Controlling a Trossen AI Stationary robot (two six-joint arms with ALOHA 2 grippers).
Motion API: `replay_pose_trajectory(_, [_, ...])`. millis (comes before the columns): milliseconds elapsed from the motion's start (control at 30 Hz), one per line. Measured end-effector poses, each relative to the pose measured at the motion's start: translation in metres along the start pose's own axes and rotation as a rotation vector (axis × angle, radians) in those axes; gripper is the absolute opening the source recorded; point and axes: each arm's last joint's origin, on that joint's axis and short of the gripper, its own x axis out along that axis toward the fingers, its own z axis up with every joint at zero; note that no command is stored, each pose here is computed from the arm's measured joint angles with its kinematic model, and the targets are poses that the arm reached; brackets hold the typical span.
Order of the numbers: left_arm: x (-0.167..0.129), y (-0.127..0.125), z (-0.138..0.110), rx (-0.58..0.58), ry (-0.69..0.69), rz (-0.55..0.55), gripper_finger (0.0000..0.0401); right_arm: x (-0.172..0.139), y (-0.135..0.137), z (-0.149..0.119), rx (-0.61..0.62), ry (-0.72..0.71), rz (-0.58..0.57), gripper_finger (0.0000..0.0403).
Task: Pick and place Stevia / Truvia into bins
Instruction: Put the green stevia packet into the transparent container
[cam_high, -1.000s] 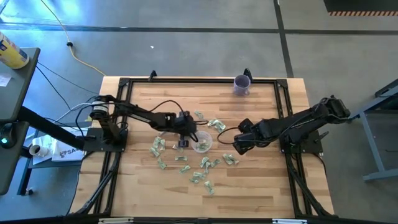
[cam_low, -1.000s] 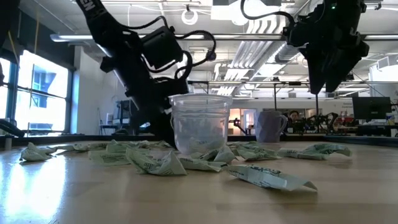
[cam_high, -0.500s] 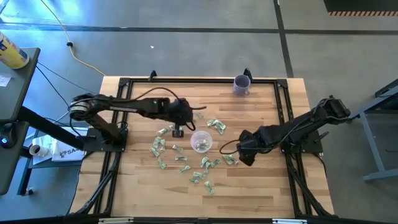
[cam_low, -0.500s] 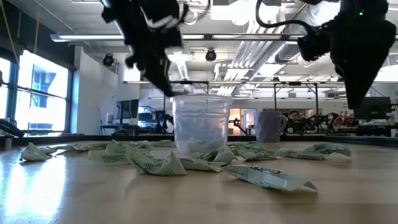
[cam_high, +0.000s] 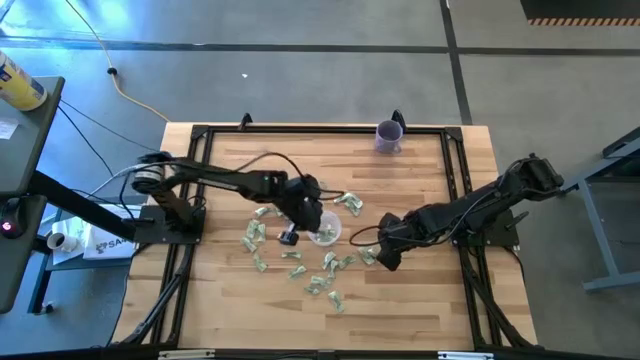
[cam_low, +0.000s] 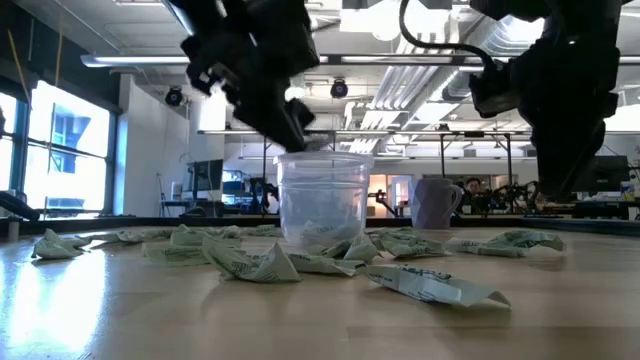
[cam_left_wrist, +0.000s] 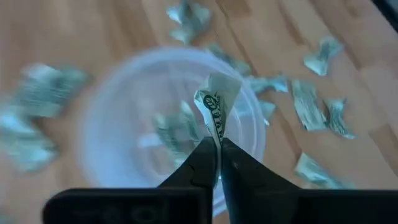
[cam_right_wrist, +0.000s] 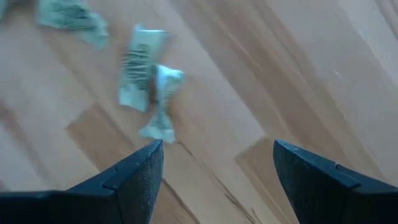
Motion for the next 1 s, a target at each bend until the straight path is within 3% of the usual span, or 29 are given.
replay_pose_trajectory(233, [0.013,0.000,-0.002,-0.023,0.027,0.013,0.0151,0.004,0.006,0.003,-0.002,-0.016,0.043,0.0291])
replay_pose_trajectory(467, [-0.039,-0.006,0.018,-0.007,0.060,0.227,0.0200,0.023,0.018,0.006,0.023,0.018,0.101,0.0291])
replay_pose_trajectory(633, [-0.094,-0.020,0.028,0.012,0.044,0.360,0.0199,0.039,0.022,0.004,0.009,-0.031,0.046,0.0291])
replay_pose_trajectory(800, [-0.143,-0.034,0.010,-0.086,0.117,0.473,0.0182,0.054,0.022,0.001,0.007,-0.039,-0.039,0.0278])
replay_pose_trajectory(900, [-0.166,-0.040,-0.003,-0.203,0.143,0.488,0.0170,0.055,0.021,0.001,0.002,-0.026,-0.050,0.0236])
replay_pose_trajectory(1000, [-0.180,-0.047,-0.013,-0.290,0.170,0.494,0.0160,0.052,0.020,0.001,0.004,-0.018,-0.049,0.0169])
